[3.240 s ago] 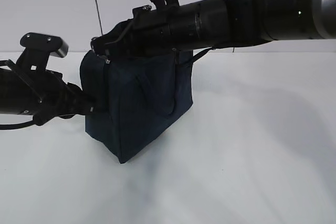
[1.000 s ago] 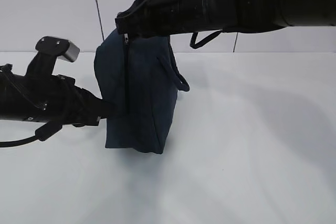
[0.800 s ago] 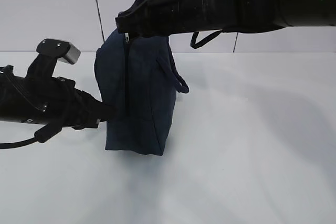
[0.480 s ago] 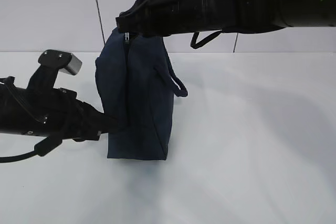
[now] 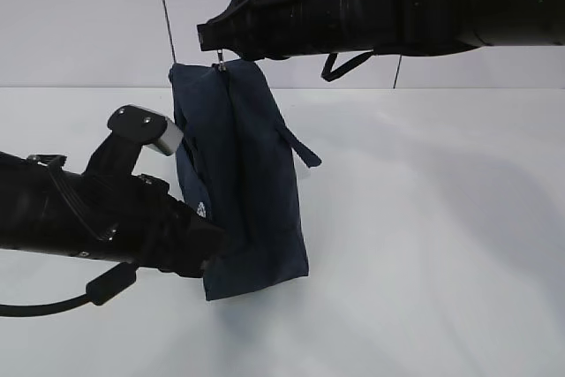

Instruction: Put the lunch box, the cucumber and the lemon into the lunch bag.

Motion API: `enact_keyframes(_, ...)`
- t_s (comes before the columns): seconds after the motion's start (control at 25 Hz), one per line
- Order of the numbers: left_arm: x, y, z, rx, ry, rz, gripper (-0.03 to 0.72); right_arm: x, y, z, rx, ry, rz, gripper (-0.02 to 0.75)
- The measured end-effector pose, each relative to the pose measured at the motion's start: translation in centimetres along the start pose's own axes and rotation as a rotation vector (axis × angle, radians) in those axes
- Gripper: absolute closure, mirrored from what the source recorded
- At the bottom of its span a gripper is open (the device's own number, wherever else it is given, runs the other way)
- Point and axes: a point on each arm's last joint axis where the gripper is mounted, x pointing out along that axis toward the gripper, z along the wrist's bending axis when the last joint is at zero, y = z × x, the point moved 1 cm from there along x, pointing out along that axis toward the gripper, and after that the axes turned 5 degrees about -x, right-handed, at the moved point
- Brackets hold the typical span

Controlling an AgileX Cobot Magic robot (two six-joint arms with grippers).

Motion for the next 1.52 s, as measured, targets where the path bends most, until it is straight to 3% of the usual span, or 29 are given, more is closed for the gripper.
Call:
enact_keyframes(0.2,0.4,0.3,-1.2,0.013,0.026,0.016,0.673,0.0,0.0,0.0,0.000,0.002,0.000,0.717)
enact_keyframes(0.52,0.5,0.4,-1.2,-0.005,0.006,0.014,0.674,0.8,0.9,0.4,0.014,-0.058,0.018,0.717)
enact_keyframes(0.8,0.5,0.4,-0.3,-0.049,-0.092,0.005,0.676,0.9,1.2,1.0,0.021,-0.170,0.014,0.717)
enact_keyframes(1.04,0.2,0.3,0.7,-0.123,-0.197,-0.017,0.676,0.9,1.2,1.1,0.000,-0.181,0.018,0.717)
enact_keyframes(1.52,0.1,0.3,0.9,-0.133,-0.224,-0.020,0.676,2.1,0.3,-0.9,-0.002,-0.183,-0.005,0.717)
